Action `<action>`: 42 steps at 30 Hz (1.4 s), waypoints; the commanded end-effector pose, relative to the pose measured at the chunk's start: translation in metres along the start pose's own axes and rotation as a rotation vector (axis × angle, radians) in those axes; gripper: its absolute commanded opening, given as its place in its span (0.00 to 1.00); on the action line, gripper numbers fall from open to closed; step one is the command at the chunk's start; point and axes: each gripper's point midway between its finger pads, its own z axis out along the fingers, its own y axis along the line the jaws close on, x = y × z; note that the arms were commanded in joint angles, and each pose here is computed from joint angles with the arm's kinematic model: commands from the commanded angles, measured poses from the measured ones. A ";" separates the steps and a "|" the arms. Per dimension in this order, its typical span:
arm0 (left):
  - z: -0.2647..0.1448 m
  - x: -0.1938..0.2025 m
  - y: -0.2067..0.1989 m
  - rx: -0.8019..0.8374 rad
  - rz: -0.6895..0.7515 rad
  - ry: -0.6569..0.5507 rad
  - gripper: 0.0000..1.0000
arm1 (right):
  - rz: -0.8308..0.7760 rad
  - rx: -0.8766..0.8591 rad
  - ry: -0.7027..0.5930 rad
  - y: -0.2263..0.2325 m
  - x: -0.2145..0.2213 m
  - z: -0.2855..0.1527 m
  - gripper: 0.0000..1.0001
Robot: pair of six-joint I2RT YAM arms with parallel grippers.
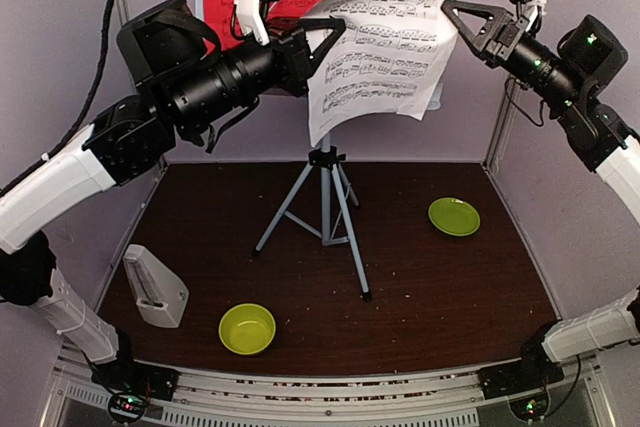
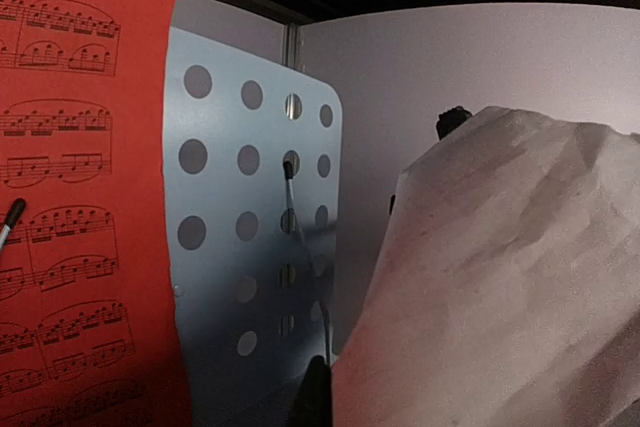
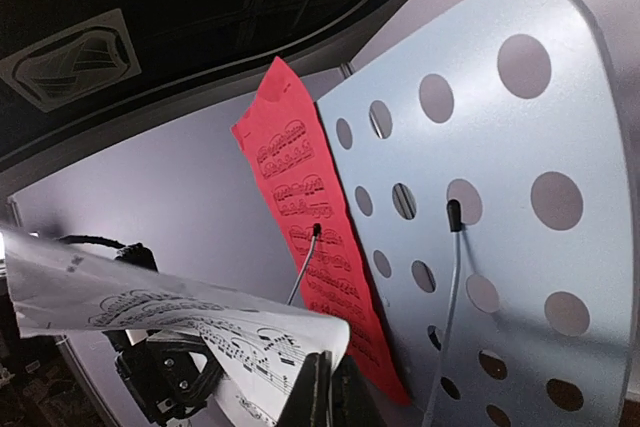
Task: Set up the instrument practice props
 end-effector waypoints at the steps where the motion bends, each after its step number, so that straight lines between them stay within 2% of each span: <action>1: -0.020 -0.062 0.031 -0.164 0.026 -0.143 0.00 | 0.033 0.087 -0.101 -0.014 -0.031 0.007 0.12; 6: -0.024 -0.067 0.043 -0.228 0.045 -0.135 0.00 | 0.036 0.144 -0.112 -0.025 -0.036 0.011 0.32; 8: -0.023 -0.069 0.044 -0.236 0.052 -0.137 0.00 | 0.032 0.163 -0.105 -0.028 -0.036 0.012 0.34; 18: -0.019 -0.089 0.053 -0.300 0.144 -0.132 0.00 | 0.045 0.271 0.009 -0.044 -0.021 0.017 0.34; 30: -0.009 -0.086 0.048 -0.287 0.209 -0.110 0.00 | 0.100 0.285 0.107 -0.044 0.013 0.024 0.35; 42: -0.008 -0.085 0.049 -0.290 0.230 -0.104 0.00 | 0.116 0.326 0.130 -0.052 0.026 0.035 0.30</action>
